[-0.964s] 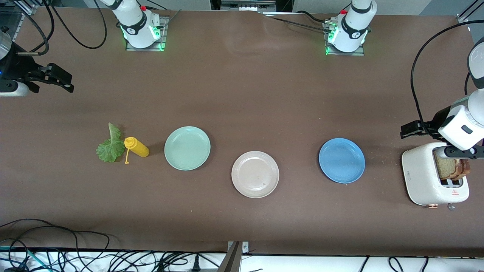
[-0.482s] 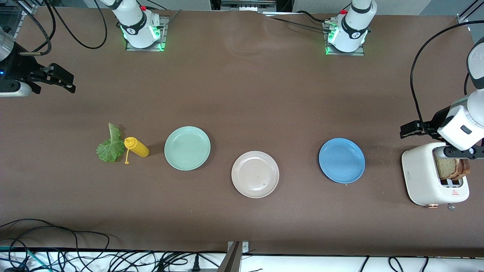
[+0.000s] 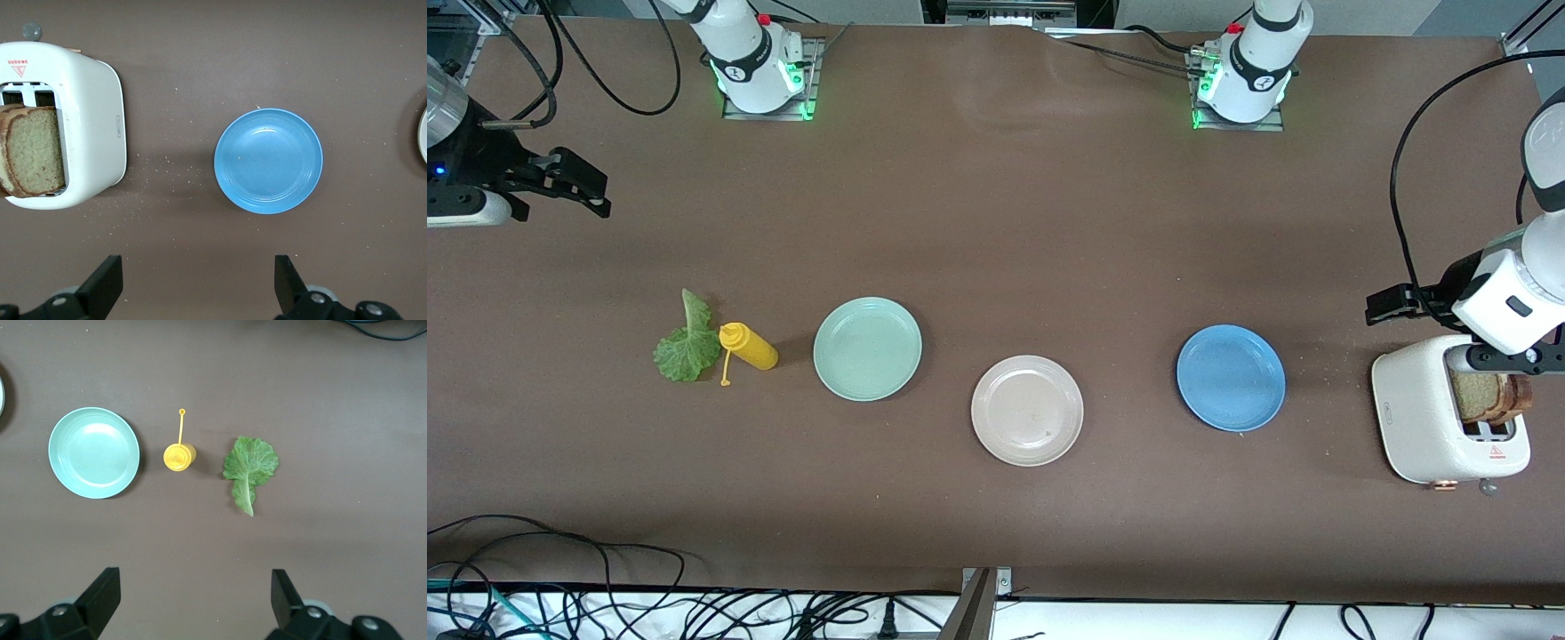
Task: Make sandwich on beige plate with both arms
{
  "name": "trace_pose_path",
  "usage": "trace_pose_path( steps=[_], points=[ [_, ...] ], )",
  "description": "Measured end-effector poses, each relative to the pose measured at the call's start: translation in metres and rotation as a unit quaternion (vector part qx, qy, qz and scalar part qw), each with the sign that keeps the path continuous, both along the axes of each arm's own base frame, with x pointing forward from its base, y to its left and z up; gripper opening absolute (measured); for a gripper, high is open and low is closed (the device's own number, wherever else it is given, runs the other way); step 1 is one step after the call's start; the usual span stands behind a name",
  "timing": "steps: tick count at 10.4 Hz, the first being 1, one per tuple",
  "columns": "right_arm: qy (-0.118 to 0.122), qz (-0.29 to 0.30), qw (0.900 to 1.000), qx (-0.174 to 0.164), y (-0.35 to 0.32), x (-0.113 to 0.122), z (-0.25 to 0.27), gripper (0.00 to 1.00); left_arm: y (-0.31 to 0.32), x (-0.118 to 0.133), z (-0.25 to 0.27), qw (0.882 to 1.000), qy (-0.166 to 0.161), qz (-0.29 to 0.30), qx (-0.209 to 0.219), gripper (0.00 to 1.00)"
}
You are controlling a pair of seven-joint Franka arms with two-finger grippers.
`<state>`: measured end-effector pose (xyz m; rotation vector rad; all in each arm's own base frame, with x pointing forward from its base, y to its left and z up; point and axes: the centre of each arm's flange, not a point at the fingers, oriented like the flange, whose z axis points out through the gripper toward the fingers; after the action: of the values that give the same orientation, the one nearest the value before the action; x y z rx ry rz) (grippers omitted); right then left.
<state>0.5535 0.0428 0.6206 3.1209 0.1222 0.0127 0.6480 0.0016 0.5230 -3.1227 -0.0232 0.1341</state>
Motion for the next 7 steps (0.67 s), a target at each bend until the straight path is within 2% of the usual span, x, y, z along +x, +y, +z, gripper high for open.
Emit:
trace_pose_path(
  steps=[7],
  points=[
    [0.001, 0.0, 1.0, 0.0, 0.0, 0.001, -0.0017, 1.0, 0.0001, -0.0001, -0.0006, 1.0, 0.001, 0.0, 0.0, 1.0]
  ],
)
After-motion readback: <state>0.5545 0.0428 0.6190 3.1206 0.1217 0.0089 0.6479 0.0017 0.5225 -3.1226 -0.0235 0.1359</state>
